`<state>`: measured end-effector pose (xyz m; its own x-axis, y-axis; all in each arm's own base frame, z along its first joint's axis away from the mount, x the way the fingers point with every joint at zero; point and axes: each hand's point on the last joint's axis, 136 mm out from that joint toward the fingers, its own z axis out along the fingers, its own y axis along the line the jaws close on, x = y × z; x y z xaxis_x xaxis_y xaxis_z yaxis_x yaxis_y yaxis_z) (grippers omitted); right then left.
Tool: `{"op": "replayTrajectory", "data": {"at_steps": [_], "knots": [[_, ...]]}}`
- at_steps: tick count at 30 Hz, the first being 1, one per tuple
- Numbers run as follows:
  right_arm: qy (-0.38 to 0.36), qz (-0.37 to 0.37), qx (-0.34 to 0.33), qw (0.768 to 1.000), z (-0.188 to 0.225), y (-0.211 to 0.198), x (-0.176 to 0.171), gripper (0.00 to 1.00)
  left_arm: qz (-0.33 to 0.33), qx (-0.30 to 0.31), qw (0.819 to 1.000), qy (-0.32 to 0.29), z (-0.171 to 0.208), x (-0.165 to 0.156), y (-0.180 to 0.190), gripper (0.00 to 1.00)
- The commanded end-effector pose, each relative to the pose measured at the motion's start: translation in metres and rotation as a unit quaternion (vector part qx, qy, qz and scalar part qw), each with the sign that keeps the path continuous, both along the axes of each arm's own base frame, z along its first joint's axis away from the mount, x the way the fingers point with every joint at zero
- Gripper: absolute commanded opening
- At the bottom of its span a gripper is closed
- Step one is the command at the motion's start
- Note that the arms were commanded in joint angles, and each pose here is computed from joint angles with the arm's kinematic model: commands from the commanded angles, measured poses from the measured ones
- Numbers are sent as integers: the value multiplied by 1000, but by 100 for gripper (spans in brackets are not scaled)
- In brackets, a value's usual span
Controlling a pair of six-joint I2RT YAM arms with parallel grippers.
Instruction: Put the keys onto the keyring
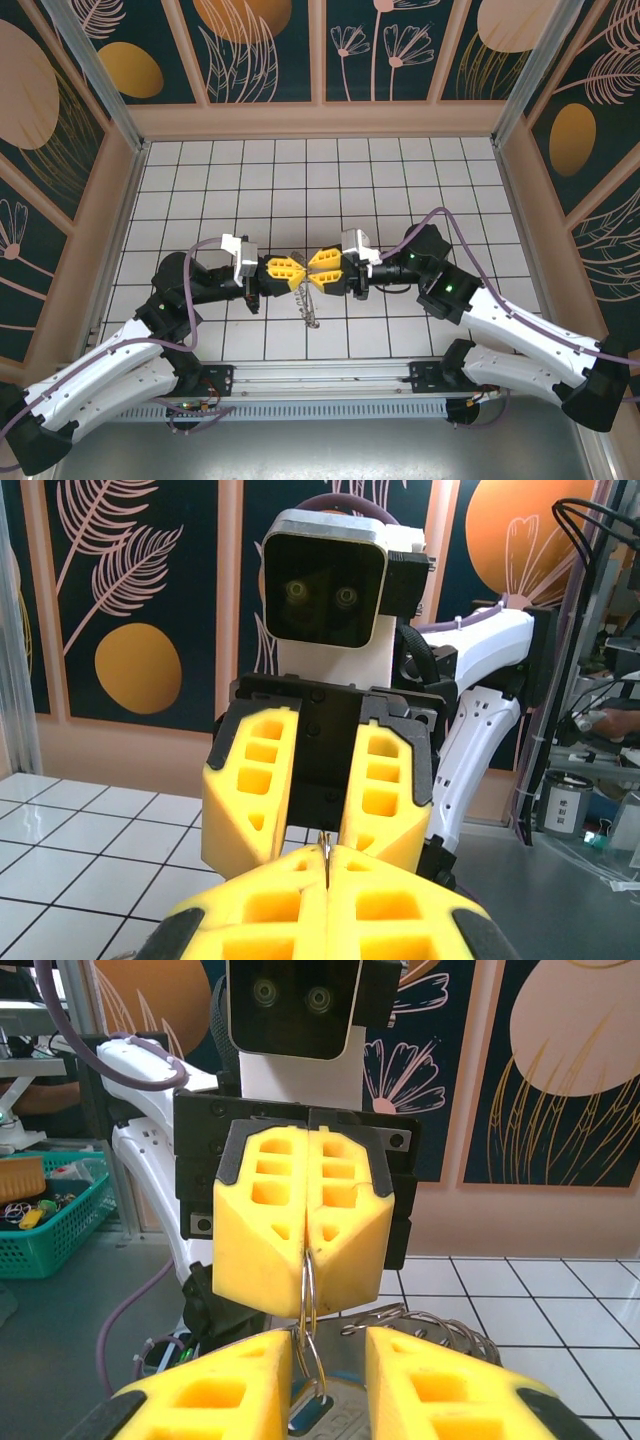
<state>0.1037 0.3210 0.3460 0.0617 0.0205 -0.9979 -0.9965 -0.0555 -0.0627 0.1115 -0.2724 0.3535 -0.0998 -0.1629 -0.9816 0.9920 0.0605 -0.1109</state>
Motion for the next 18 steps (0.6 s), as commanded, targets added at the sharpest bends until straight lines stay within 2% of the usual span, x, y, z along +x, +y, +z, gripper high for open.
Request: {"op": "replayTrajectory", "data": {"at_steps": [1,5,10,15,18], "knots": [[-6,10,19,1000,7,0,-2,22,-9,-30,999,-21,16,-6,4,0],[-3,19,23,1000,6,3,-2,16,-10,-28,999,-17,14,-4,2,0],[6,21,15,1000,1,7,0,1,-11,-33,999,-17,14,-4,2,0],[4,17,12,1000,1,7,1,0,-8,-32,999,-16,15,-3,2,0],[-2,8,8,1000,4,6,3,0,9,-10,1000,-11,11,2,2,0]]}}
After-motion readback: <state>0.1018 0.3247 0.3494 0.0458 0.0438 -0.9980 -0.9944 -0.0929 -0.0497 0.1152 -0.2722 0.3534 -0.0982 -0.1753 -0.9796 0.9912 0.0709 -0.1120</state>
